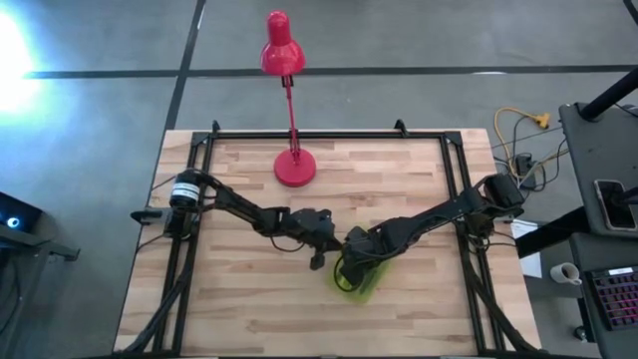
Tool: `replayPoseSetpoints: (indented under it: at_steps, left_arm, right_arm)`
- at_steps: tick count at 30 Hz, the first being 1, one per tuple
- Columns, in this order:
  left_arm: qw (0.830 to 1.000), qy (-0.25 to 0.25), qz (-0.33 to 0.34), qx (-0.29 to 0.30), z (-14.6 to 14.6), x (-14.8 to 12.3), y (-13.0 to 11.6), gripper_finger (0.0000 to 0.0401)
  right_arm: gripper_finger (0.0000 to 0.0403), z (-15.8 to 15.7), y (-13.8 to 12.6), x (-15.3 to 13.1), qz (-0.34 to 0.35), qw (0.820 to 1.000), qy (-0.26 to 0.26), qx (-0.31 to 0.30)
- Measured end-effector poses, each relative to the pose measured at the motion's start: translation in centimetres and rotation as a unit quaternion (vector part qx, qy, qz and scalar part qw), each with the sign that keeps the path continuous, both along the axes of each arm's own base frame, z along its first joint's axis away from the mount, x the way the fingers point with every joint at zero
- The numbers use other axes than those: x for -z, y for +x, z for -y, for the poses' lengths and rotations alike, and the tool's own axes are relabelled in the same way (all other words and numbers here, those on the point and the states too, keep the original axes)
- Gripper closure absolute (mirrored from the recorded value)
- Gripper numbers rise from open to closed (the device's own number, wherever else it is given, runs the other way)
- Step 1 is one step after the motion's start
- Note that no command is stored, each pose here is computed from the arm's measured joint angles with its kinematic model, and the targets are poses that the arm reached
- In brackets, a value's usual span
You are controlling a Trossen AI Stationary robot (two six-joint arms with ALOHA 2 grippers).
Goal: Pick & place school supplies into a supply box
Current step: Close the yellow supply box
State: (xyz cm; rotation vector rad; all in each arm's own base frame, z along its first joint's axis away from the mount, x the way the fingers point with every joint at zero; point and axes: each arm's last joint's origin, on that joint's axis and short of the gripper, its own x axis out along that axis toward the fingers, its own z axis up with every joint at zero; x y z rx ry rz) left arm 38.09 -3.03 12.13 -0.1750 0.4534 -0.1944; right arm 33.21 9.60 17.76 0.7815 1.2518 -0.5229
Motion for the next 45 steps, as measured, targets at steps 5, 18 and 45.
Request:
replayPoseSetpoints:
  at_steps: [5, 18, 45]
  left_arm:
    - [1.000, 0.005, 0.003, 0.009, 0.1, 0.1, 0.2, 0.0395]
    - [0.999, -0.022, 0.022, 0.041, 0.9, 1.0, 0.8, 0.0395]
    - [0.997, -0.042, 0.016, 0.068, 2.4, 1.9, 1.7, 0.0395]
  right_arm:
    - [0.0364, 0.0, 0.0, 0.0, 0.001, 1.000, 0.000, 0.001]
    - [0.0365, 0.1, -0.5, 0.8, -0.008, 1.000, 0.001, 0.002]
    - [0.0365, 0.1, -0.6, 0.0, 0.007, 1.000, 0.002, 0.004]
